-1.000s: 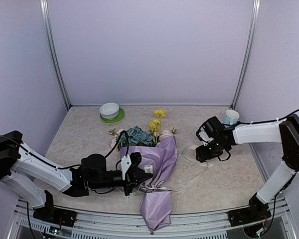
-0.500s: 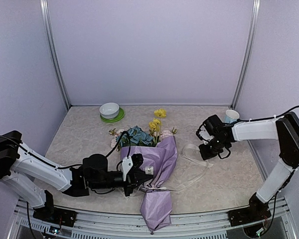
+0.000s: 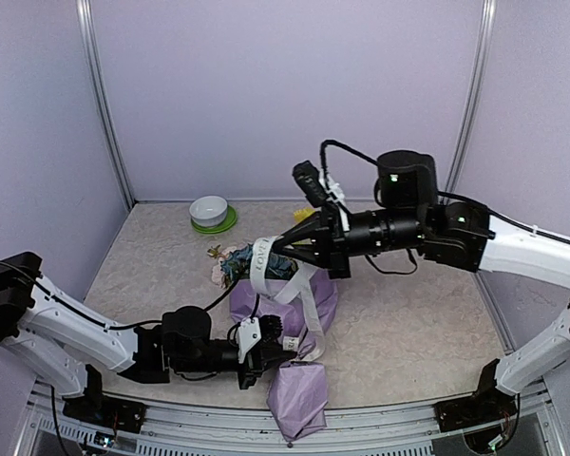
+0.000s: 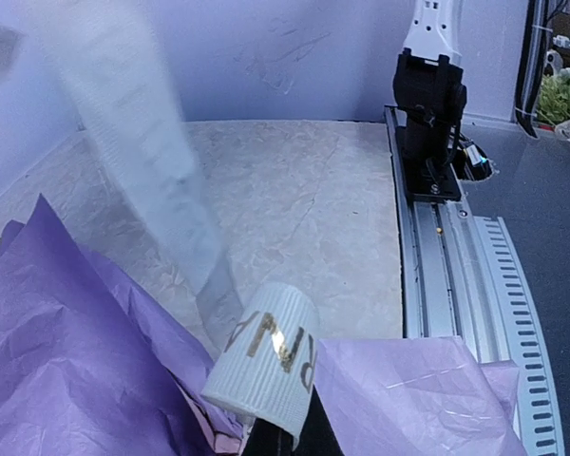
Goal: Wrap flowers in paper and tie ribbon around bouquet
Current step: Cross the half-tied ribbon over the folded bouquet.
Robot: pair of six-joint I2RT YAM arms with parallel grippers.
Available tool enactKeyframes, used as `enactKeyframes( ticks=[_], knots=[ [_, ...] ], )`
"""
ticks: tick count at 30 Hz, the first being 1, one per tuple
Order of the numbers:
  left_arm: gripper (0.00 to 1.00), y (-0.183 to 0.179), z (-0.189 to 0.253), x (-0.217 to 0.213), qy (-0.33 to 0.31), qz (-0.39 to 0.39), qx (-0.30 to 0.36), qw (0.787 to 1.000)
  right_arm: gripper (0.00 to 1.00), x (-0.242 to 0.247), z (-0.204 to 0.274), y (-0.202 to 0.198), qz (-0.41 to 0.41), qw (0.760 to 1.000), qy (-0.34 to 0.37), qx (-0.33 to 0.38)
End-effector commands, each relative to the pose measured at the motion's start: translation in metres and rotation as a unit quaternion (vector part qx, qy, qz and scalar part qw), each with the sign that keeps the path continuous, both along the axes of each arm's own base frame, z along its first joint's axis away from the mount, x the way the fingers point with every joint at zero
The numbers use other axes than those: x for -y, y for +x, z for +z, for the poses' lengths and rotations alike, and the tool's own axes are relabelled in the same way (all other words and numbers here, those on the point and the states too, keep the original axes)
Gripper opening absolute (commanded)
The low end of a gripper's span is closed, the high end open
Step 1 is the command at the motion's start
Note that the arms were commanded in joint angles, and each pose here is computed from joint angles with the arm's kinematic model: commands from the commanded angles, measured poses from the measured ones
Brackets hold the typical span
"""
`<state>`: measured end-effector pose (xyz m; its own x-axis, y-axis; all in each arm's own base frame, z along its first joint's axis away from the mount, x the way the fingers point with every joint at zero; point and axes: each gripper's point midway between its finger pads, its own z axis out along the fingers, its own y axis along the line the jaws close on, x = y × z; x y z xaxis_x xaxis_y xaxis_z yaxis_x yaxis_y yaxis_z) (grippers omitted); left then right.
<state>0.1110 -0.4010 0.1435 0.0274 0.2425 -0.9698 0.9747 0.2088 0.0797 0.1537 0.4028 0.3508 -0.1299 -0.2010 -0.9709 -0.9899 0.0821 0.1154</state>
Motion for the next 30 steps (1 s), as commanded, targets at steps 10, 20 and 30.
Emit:
enactKeyframes(
  ticks=[10, 20, 30],
  knots=[
    [0.00, -0.017, 0.014, -0.008, -0.037, 0.003, 0.031, 0.999, 0.00, -0.134, -0.058, 0.037, -0.007, 0.996, -0.051, -0.073],
    [0.00, -0.008, 0.011, -0.010, -0.031, 0.030, 0.029, 0.999, 0.27, -0.152, -0.105, 0.041, 0.016, 0.987, -0.111, -0.112],
    [0.00, 0.023, 0.001, -0.020, -0.021, 0.091, -0.017, 0.996, 0.67, -0.066, -0.078, 0.052, -0.018, 0.991, -0.108, -0.081]
  ],
)
